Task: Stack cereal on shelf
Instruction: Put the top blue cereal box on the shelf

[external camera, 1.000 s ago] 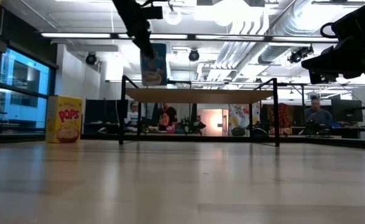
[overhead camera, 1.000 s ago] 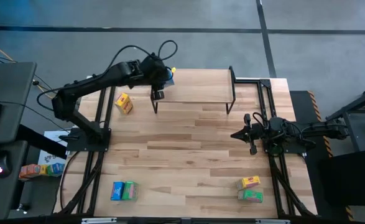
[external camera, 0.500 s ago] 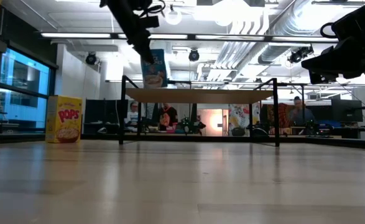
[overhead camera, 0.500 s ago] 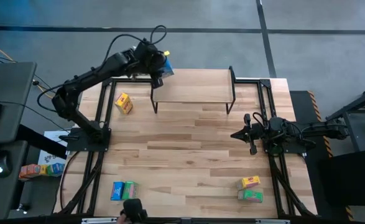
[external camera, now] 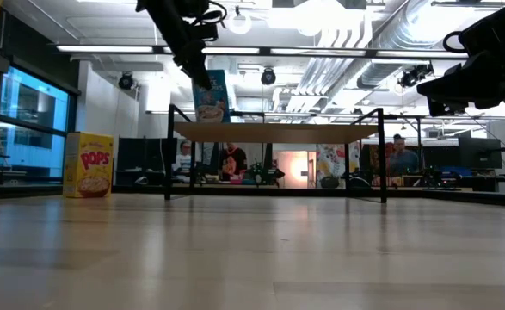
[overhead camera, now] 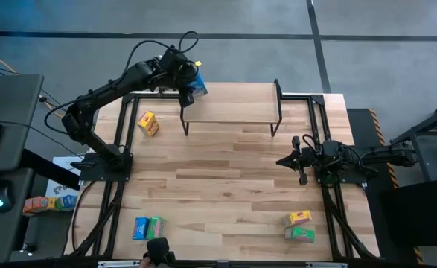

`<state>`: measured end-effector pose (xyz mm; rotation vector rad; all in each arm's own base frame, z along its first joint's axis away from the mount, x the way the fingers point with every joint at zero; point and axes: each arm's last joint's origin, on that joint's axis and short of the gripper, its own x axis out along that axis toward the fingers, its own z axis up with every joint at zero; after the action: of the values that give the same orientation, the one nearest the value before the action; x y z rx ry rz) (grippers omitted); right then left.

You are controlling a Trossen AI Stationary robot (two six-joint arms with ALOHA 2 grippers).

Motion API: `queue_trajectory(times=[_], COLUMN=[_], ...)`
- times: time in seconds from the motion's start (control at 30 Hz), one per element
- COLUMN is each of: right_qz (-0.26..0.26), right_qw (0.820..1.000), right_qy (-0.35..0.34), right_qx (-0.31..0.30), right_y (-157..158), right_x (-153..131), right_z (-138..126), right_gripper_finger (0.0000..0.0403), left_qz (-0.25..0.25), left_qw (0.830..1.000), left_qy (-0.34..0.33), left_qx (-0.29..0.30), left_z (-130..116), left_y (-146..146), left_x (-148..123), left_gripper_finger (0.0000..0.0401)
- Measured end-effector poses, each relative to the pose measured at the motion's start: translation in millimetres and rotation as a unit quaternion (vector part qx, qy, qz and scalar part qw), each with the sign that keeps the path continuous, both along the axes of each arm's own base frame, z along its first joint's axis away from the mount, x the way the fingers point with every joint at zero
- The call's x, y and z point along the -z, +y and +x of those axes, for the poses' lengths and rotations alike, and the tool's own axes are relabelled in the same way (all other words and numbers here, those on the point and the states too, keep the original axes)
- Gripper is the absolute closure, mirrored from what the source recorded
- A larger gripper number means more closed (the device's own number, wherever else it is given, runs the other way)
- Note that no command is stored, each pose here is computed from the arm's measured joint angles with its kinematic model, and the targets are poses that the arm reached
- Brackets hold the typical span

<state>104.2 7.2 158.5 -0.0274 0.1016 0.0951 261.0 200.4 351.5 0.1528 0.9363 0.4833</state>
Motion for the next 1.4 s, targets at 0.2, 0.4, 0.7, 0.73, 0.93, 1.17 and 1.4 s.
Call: queue_trajectory(times=[0.2, 0.4, 0.7, 0.73, 0.93, 1.17, 1.4], right_qz=[0.0, 0.0, 0.0, 0.0, 0.0, 0.0, 0.0], right_qw=[1.0, 1.0, 1.0, 1.0, 1.0, 1.0, 1.0], right_qy=[0.0, 0.0, 0.0, 0.0, 0.0, 0.0, 0.0], right_qx=[0.0, 0.0, 0.0, 0.0, 0.0, 0.0, 0.0], right_y=[0.0, 0.0, 0.0, 0.0, 0.0, 0.0, 0.0], right_x=[0.1, 0.0, 0.0, 0.1, 0.0, 0.0, 0.0], right_z=[0.0, 0.0, 0.0, 0.0, 0.0, 0.0, 0.0], right_gripper_finger=[0.0403, 0.0403, 0.0403, 0.0403, 0.0403, 0.0403, 0.0403], left_qz=[-0.001, -0.005, -0.004, -0.005, -0.014, -0.013, 0.044], left_qw=[1.0, 1.0, 1.0, 1.0, 0.999, 0.999, 0.996], left_qy=[-0.002, 0.001, -0.001, -0.001, -0.016, -0.015, -0.012], left_qx=[-0.023, -0.025, -0.025, -0.025, -0.044, -0.043, -0.073], left_z=[-0.5, -1.3, -1.0, -1.0, -0.5, -0.5, -0.3], left_y=[0.6, 0.1, 0.3, 0.3, 0.7, 0.7, 4.5], left_x=[0.0, 2.4, 2.2, 2.1, 1.5, 1.6, -5.4], left_gripper_finger=[0.0244, 0.023, 0.0213, 0.0211, 0.019, 0.0161, 0.0149])
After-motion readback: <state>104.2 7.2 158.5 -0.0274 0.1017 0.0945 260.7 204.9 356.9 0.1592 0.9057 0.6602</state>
